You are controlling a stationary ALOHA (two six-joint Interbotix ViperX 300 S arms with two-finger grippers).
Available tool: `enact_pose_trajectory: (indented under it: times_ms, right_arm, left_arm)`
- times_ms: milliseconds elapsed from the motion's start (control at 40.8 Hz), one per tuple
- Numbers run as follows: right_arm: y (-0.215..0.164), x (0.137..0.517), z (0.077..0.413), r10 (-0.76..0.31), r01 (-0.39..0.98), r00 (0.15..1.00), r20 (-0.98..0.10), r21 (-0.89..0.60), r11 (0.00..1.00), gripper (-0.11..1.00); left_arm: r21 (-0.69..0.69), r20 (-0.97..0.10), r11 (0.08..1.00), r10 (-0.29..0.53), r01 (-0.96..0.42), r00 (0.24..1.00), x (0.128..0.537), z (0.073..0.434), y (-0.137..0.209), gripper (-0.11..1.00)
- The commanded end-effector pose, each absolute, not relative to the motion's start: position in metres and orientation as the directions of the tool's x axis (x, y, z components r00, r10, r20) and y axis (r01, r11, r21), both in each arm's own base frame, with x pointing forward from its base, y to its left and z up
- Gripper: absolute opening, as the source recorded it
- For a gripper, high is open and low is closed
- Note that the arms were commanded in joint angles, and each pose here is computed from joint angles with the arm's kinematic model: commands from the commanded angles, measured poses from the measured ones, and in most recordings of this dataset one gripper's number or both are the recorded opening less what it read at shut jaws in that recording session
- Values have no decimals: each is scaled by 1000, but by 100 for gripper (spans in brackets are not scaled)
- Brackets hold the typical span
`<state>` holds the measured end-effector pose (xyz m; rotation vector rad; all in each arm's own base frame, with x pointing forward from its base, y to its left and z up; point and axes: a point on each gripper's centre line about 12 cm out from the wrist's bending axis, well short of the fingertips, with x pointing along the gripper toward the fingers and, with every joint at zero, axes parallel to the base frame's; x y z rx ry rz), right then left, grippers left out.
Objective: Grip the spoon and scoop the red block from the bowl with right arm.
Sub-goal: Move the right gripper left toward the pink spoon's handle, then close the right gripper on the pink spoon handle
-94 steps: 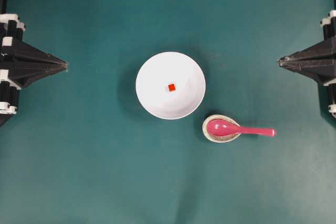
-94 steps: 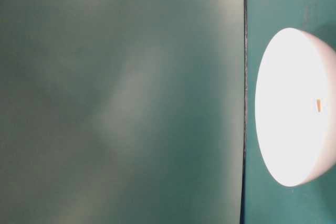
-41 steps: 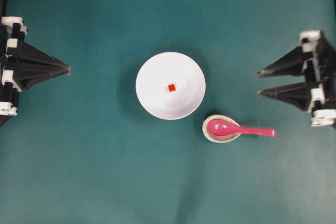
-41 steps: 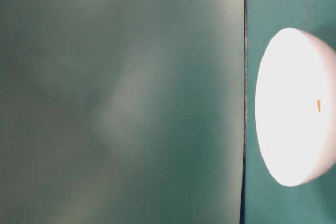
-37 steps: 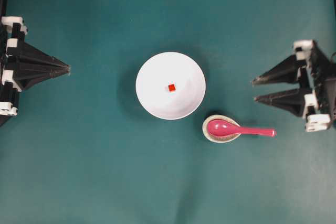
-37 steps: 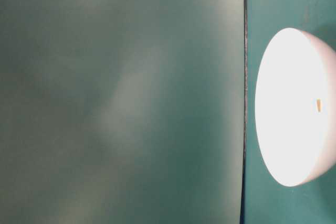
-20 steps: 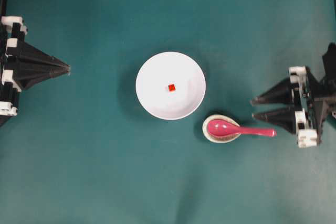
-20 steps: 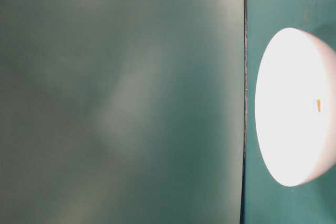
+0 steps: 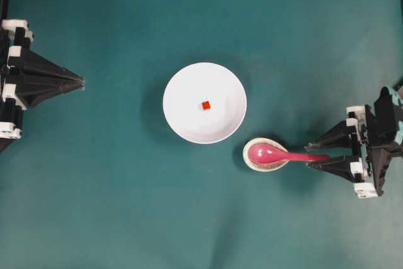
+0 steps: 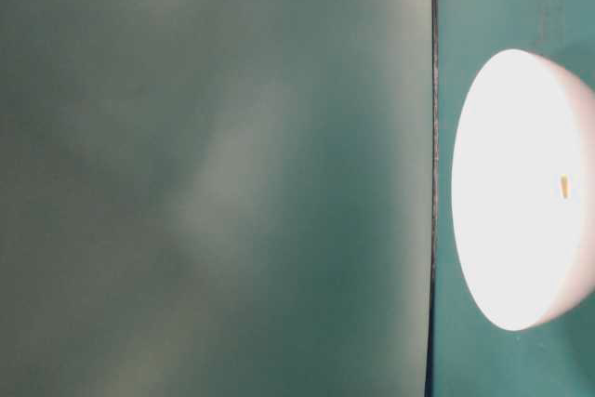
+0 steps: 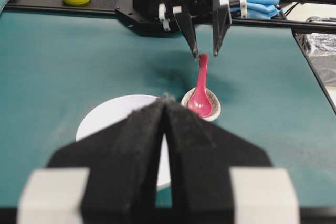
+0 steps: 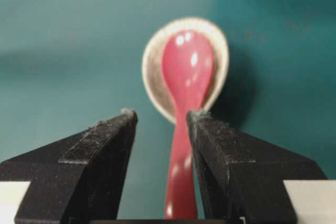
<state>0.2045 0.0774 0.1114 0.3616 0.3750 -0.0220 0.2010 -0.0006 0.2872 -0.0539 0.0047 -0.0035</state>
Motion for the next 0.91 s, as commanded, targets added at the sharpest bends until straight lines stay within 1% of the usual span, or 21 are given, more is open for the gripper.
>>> enact_pose_trajectory:
  times_ms: [0,245,539,710,882]
  right_arm:
    - [79,205,108,41,84,931,-363,321,943,51]
    - [71,200,96,4,94,928,-372,245,965,51]
    - [78,200,80,10,77,908,-418,191,979,51]
    - [77,203,82,-6,77,927,-375,174,982,51]
    - [76,204,79,-17,78,931,-366,153,985,51]
  left_arm:
    - [-49,26,999,-3,4,1000,204,298,0,0]
    - [-57,21,998,-3,4,1000,204,297,0,0]
    - [-57,20,998,-3,4,1000,204,297,0,0]
    - [-57,12,998,-3,3,1000,204,296,0,0]
    - [-57,6,998,-3,3,1000,204,295,0,0]
